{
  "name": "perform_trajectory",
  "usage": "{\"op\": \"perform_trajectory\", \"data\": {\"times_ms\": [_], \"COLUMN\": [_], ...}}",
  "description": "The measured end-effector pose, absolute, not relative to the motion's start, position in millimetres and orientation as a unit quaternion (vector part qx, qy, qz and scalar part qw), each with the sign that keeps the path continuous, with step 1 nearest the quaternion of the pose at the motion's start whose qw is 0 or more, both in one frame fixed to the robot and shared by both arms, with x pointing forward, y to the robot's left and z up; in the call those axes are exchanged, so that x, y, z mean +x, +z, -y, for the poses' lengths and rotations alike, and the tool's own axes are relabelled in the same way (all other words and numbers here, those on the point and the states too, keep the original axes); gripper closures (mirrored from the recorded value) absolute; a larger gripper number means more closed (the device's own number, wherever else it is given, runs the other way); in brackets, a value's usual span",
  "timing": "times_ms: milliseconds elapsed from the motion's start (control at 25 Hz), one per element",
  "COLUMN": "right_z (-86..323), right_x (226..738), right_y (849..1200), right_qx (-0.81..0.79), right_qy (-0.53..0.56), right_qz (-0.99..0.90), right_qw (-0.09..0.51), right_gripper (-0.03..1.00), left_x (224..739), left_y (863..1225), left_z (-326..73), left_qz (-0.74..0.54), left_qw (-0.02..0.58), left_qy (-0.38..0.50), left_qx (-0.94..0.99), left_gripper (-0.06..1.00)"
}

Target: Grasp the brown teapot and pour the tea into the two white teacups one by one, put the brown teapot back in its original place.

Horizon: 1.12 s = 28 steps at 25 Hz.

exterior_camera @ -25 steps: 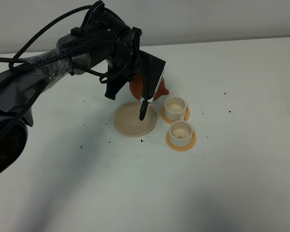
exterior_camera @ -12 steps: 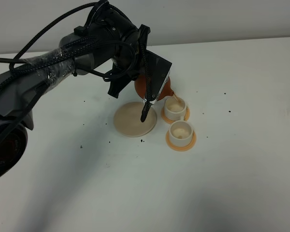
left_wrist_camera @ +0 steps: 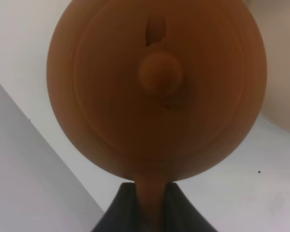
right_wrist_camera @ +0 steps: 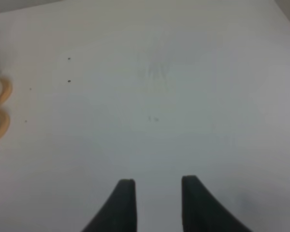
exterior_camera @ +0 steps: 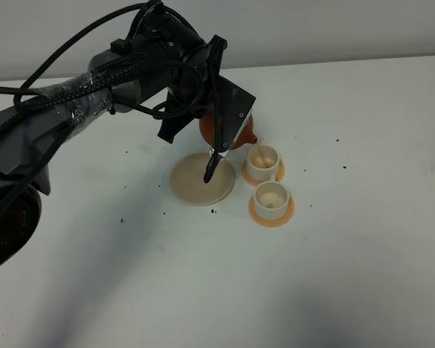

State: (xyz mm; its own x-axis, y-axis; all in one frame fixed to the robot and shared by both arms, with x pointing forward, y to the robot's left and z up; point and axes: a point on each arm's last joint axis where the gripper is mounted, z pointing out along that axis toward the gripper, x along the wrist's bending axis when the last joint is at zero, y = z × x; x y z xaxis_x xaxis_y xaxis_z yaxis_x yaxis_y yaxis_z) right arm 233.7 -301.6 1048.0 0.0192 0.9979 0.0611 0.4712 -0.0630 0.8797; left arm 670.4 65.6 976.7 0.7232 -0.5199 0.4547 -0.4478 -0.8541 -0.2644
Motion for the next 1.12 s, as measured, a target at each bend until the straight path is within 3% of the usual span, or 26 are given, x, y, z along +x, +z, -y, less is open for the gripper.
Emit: {"op": "perform_trajectory", "data": {"times_ms": [840,1120], "right_z": [302,302], "right_x": [234,234], "right_y": [1048,1048], "right_qx": [0.623,0.623], "right_qy": [0.378,0.378], "right_qz": [-0.589,-0.589], "right_qw": [0.348,0.348], "right_gripper": [0.72,0.72], "left_x": [673,676], "left_y": [978,963], "left_z": [-64,-61], "left_qz": [-0.313,-0.332], "left_qw": [0.081,0.096], "left_qy": [-0.278,-0.274], "left_qx": [-0.905,-0.897], "left_gripper": [0.82,0.82]}}
